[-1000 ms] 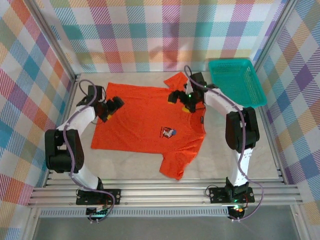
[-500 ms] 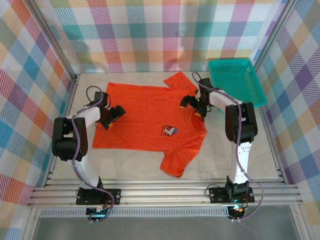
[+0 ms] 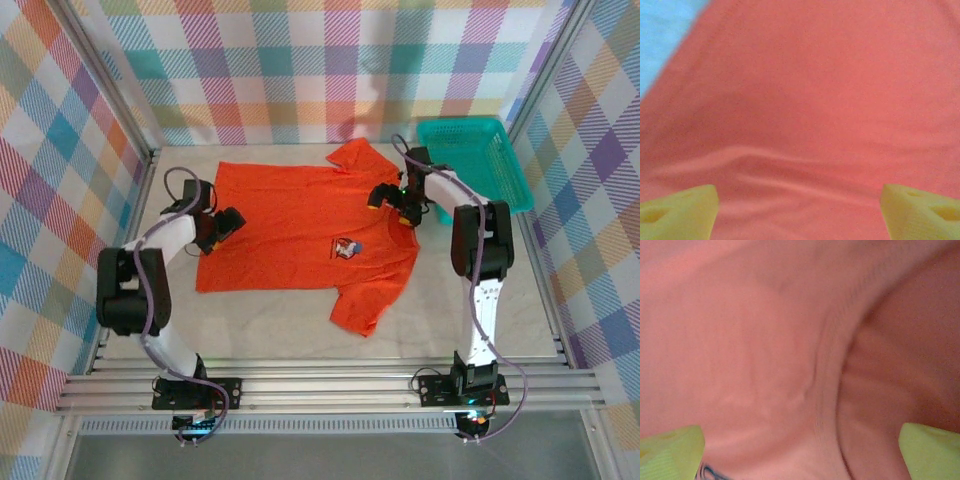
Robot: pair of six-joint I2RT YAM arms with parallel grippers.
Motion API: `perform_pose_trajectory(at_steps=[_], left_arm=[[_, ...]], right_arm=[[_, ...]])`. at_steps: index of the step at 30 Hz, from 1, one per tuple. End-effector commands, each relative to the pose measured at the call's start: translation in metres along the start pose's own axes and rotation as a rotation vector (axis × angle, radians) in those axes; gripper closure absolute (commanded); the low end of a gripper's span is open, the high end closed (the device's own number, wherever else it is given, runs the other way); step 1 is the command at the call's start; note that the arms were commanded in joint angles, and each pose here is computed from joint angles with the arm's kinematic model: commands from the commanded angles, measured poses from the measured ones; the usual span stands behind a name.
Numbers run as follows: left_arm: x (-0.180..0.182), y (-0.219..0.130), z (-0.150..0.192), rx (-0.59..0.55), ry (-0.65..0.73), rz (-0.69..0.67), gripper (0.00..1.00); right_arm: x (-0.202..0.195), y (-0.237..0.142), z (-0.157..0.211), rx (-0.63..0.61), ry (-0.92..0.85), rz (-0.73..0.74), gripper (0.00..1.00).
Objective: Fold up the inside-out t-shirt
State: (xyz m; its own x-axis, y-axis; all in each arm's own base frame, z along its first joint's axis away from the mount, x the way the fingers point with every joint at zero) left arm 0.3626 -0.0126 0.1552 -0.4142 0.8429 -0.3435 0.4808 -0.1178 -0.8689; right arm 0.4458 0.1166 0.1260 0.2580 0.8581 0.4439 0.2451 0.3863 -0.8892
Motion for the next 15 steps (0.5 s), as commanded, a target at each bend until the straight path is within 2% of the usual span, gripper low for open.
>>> perform_pose_trajectory(at_steps=[1, 4, 11, 15], left_arm=[[0.02, -0.047, 0.015, -0.012, -0.001, -0.16, 0.24], [0.04, -0.059, 0.035, -0.007, -0.047, -0.212, 0.36], [0.077, -0.043, 0.065, 0.071, -0.205, -0.098, 0.42], [0.085, -0.033, 0.067, 0.082, -0.252, -0.069, 0.44]], right_arm=[[0.02, -0.045, 0.039, -0.007, -0.053, 0.012, 0.0], [0.017, -0.054, 0.077, -0.018, -0.086, 0.062, 0.0], [-0.017, -0.077, 0.139, -0.072, -0.03, -0.003, 0.0], [-0.031, -0.082, 0.167, -0.032, -0.024, -0.011, 0.0]])
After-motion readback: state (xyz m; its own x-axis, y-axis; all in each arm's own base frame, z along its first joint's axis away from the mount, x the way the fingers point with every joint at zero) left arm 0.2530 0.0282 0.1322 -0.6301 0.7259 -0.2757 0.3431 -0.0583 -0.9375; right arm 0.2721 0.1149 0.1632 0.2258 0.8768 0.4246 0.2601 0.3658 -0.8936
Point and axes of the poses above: each hand's point on the last joint's axis, 136 mm out from that joint toward the fingers, its own y axis out along the fingers, its own x axis along the line the jaws close on, z = x × y, the point moved 8 cm from there along -y, back along the fingers, and after that the axes turned 6 degrees about y, right-handed, at the moved point
